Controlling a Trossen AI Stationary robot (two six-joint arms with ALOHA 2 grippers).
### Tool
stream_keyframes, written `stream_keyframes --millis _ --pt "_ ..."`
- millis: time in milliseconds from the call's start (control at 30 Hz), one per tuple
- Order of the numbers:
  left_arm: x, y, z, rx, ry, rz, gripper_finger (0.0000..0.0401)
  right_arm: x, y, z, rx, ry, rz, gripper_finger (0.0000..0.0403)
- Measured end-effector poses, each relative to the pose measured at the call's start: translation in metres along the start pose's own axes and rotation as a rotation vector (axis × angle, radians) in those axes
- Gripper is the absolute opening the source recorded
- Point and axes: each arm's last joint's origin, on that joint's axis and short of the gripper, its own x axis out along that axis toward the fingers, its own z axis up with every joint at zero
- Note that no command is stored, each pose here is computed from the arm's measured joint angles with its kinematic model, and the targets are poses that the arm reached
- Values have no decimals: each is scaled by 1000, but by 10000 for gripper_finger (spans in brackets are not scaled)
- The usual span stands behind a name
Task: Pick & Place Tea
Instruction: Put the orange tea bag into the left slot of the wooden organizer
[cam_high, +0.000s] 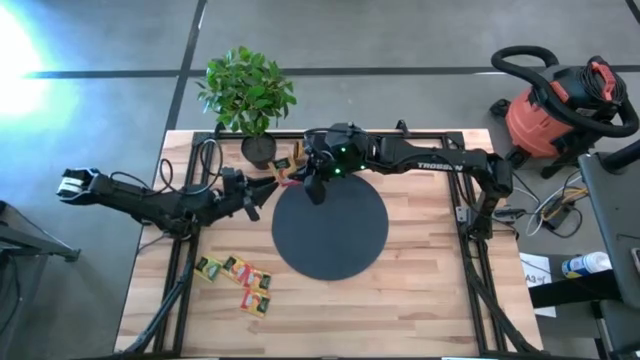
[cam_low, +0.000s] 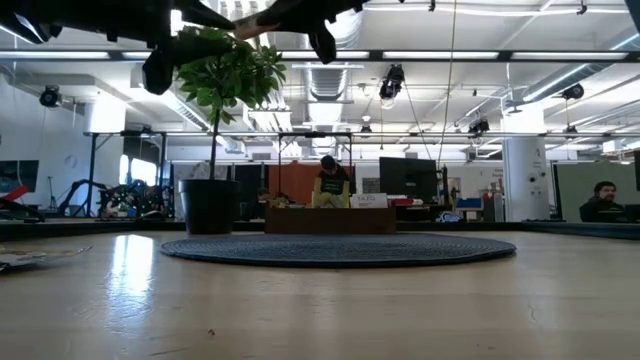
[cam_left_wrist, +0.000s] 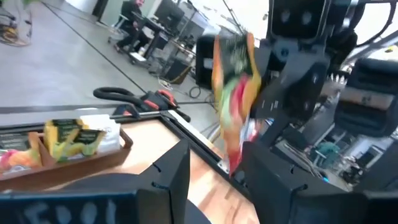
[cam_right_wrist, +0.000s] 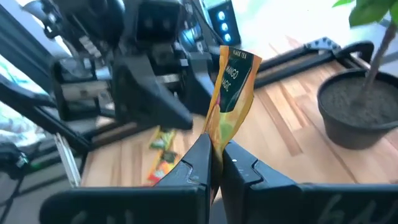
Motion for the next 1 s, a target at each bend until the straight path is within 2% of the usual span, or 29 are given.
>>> stream_keyframes --millis 233,367,500,667,833,1000 --pt "1 0 0 14 -7 5 122 -8 6 2 -38 0 23 9" --pt "5 0 -1 6 6 -37 122 -7 8 1 -32 15 56 9" --pt "11 -6 2 -8 -11 -122 122 -7 11 0 -39 14 66 9" --pt "18 -10 -3 21 39 -168 122 -6 11 -2 -41 35 67 9" --pt "8 0 -6 69 119 -119 122 -23 13 -1 -88 65 -1 8" --pt "-4 1 6 3 71 -142 122 -39 15 5 -117 56 -27 8"
